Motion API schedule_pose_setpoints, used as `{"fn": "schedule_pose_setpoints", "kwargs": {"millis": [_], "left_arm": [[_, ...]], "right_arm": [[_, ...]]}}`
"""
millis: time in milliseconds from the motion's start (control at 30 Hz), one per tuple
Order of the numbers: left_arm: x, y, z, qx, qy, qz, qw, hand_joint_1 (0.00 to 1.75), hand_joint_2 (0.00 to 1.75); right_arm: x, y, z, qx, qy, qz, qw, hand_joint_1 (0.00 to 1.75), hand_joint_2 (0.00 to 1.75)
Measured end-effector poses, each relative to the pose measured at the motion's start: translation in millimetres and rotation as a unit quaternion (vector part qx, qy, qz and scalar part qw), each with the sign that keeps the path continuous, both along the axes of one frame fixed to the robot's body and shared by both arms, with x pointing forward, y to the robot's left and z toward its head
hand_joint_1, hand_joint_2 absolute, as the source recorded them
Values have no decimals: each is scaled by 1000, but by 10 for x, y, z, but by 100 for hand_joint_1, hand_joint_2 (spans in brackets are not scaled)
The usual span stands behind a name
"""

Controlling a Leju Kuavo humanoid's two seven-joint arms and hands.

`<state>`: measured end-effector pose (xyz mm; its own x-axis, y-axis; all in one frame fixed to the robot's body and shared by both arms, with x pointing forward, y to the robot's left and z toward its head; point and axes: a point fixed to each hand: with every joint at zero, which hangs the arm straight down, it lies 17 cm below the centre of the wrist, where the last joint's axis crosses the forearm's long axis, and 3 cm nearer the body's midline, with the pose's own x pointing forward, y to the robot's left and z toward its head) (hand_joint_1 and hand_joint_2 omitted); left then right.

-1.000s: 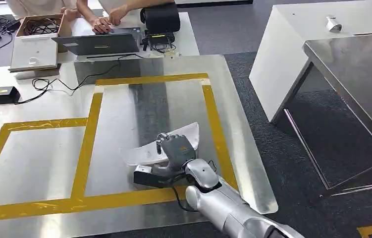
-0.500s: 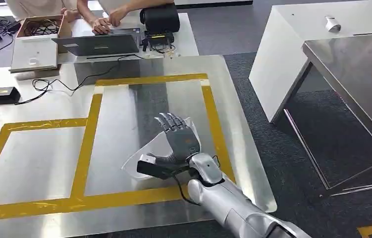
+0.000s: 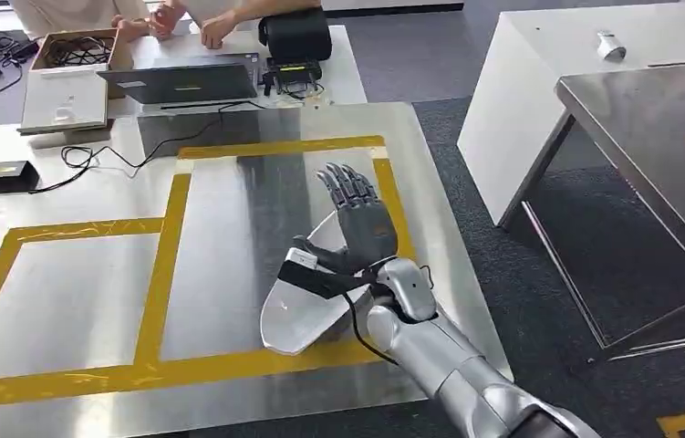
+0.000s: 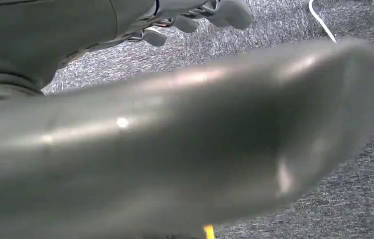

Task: Take the parts from the cabinet and place them on the table.

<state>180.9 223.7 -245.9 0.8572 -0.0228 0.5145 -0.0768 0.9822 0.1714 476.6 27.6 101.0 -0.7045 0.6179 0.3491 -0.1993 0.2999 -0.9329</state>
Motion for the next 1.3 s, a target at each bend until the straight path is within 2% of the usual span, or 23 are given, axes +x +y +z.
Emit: {"fn": "schedule_pose_setpoints", "kwargs": {"millis": [233,533,833,967,1300], "left_arm": [[-14,1,-4,0,1,1,1000,0,0],[-92,187,-29,8,0,34,999,0,0],[-334,481,-91,20,7,77,997,0,0],[-393,486,-103,20,11,85,996,0,0],[-435,484,-110,21,15,94,995,0,0]], "right_arm": [[10,-106,-49,2,0,-10,1000,0,0],[133,-455,465,48,-87,-43,994,0,0],[-150,-950,695,103,-142,-81,981,0,0],[-303,-1031,783,117,-158,-87,977,0,0],[-419,-1317,886,118,-182,-112,970,0,0]]}}
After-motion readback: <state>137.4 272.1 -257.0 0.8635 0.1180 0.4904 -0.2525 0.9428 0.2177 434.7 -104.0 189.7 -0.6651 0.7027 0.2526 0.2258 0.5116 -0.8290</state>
